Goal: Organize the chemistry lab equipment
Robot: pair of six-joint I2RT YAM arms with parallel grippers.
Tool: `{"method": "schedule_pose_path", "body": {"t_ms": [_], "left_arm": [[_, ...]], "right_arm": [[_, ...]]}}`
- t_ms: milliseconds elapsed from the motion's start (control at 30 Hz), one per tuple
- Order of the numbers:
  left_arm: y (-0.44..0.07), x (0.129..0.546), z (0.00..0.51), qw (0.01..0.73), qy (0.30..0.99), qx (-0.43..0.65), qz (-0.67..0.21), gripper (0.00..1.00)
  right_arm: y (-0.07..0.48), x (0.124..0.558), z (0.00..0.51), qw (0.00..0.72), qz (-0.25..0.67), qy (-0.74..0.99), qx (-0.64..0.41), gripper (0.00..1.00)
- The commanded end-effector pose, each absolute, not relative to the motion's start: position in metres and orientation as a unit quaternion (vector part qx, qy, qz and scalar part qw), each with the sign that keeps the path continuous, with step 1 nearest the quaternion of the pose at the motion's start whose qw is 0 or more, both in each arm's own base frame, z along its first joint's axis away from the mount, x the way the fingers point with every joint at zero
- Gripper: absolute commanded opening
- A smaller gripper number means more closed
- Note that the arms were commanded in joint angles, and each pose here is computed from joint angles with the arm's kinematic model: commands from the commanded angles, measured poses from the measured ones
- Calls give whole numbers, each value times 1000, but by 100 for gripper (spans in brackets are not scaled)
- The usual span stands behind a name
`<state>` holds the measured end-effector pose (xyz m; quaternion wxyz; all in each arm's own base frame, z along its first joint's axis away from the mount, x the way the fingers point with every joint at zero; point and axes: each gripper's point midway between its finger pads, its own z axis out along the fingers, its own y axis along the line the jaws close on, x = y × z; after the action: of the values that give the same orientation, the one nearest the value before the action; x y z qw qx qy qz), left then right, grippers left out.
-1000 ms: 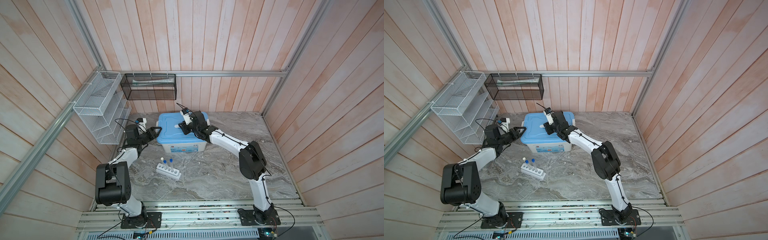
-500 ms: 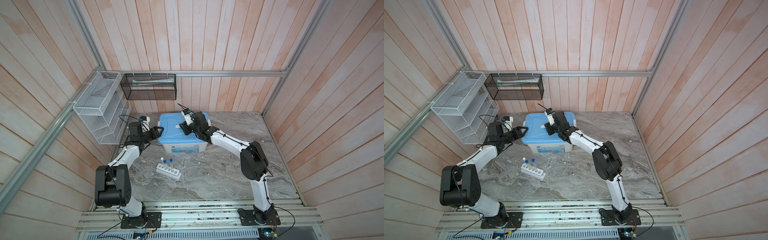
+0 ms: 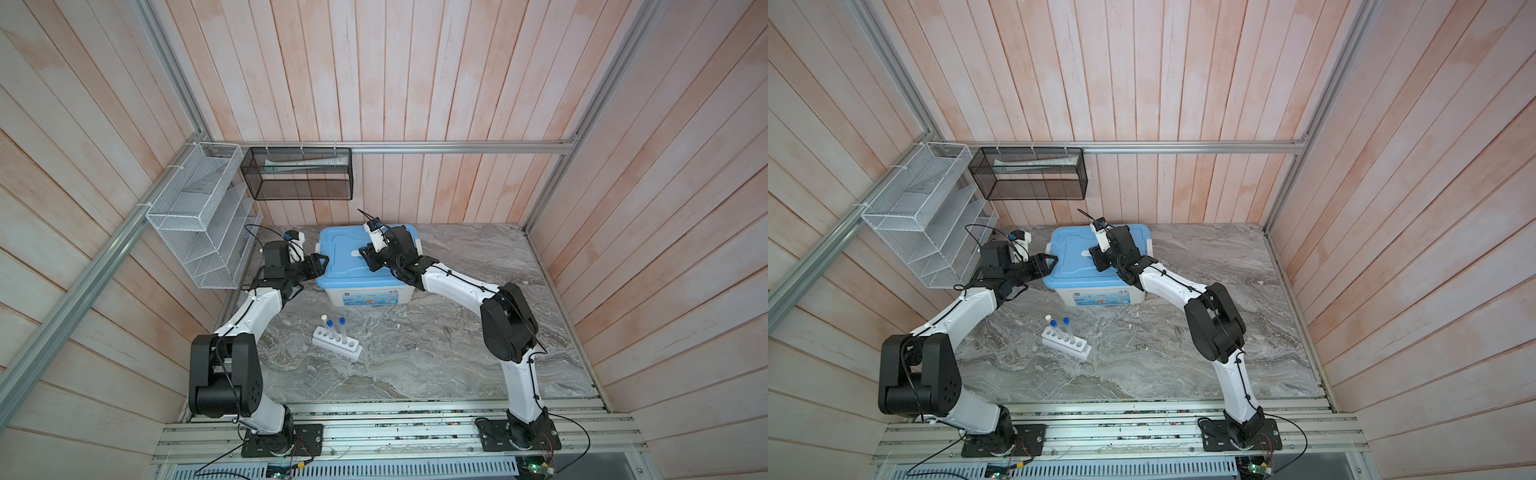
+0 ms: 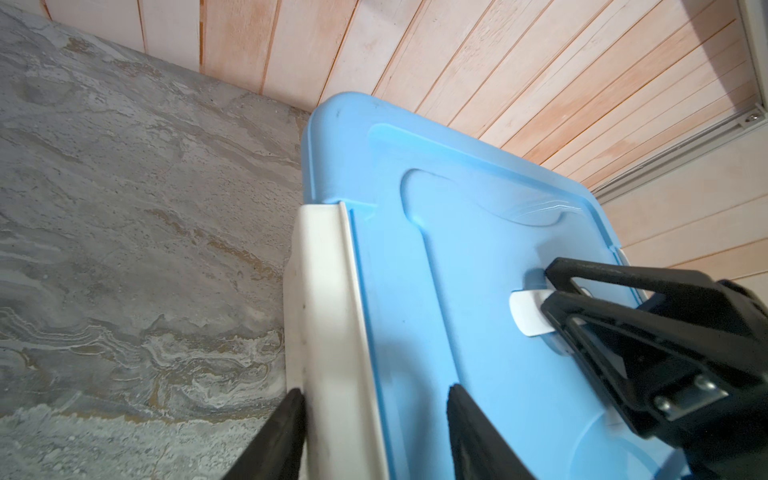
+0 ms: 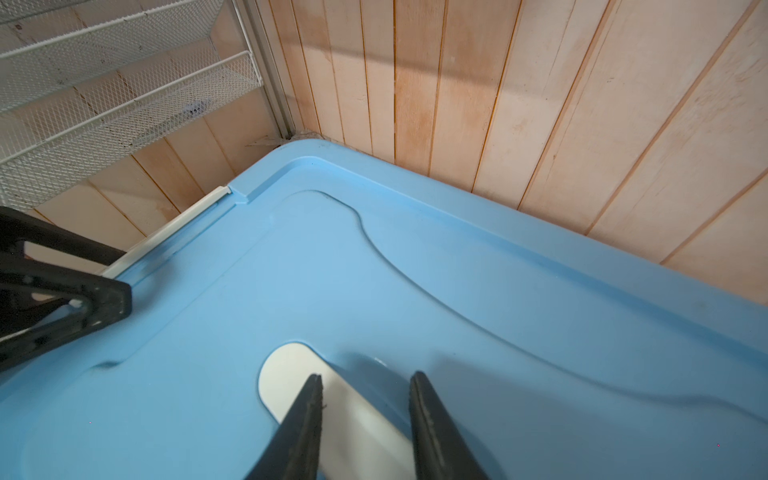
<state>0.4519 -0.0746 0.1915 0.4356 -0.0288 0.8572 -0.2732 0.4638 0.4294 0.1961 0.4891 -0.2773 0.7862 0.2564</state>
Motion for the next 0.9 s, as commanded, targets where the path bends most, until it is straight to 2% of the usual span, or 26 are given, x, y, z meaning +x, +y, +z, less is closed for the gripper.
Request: {"method": "schedule_pose_path", "body": {"t_ms": [0,433,867], "left_arm": [[-93,451,235,472,831,20,-293,56],[-101,454,236,470,840,36,-270,56],[-101,460,241,480,851,50,-210,50]], "right_arm": [[404,418,59,310,203,882,-292,36],[406,418,46,301,207,887,-283,36],[406,419,41,298,209,888,-282,36]]}}
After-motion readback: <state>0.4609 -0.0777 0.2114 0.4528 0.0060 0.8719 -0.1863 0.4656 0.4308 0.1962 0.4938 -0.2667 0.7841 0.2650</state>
